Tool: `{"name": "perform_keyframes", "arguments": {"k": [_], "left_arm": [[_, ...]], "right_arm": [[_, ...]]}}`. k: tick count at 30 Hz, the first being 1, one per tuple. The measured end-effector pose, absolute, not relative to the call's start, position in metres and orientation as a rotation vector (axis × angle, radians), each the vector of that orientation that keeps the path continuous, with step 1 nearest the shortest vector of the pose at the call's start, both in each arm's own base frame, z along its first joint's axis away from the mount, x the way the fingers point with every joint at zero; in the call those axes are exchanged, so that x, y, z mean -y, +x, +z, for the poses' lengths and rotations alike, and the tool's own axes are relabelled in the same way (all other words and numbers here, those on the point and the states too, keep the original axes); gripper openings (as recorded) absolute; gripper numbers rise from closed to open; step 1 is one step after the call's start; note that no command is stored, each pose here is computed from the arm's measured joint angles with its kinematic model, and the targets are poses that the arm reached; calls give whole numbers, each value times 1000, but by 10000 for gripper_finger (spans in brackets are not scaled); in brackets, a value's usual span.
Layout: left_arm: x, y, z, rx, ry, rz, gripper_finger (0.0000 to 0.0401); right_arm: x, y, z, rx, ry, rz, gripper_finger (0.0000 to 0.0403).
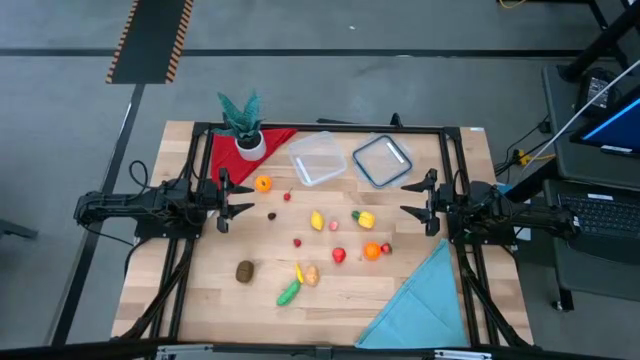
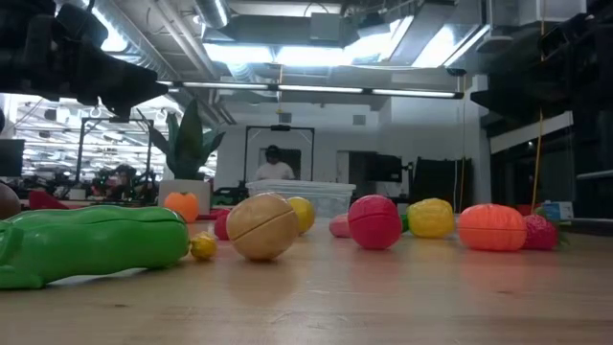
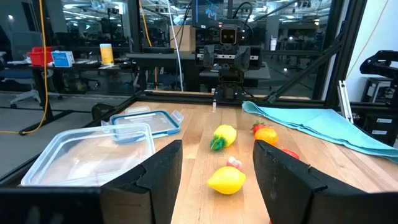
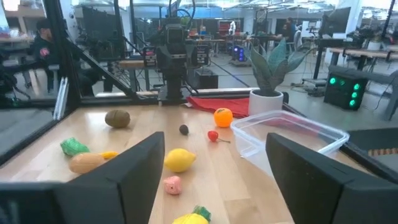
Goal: Pick and placing Produce into tupperware
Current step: Put the orange into the transparent container
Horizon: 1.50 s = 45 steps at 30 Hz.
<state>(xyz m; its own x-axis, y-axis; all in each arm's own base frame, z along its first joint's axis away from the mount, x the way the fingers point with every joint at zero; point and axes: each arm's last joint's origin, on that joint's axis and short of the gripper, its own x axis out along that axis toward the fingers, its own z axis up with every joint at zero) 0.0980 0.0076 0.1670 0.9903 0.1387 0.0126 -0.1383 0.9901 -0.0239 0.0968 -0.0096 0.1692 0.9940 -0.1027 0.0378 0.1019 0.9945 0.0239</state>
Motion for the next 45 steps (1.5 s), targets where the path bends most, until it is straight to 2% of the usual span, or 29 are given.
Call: {"name": "perform_keyframes", "arguments": {"k": [19,42,45], "left_arm": [[-8,98,167,11,55,159,190],[-8,98,167,13,44,164,190],[-9,97,169,10,36,173,190]], "right_arm": [[10,97,168,32,51,-102,282],[10,97,168,33,71,-102,282],[10,97,170,57,130,-100,282]]}}
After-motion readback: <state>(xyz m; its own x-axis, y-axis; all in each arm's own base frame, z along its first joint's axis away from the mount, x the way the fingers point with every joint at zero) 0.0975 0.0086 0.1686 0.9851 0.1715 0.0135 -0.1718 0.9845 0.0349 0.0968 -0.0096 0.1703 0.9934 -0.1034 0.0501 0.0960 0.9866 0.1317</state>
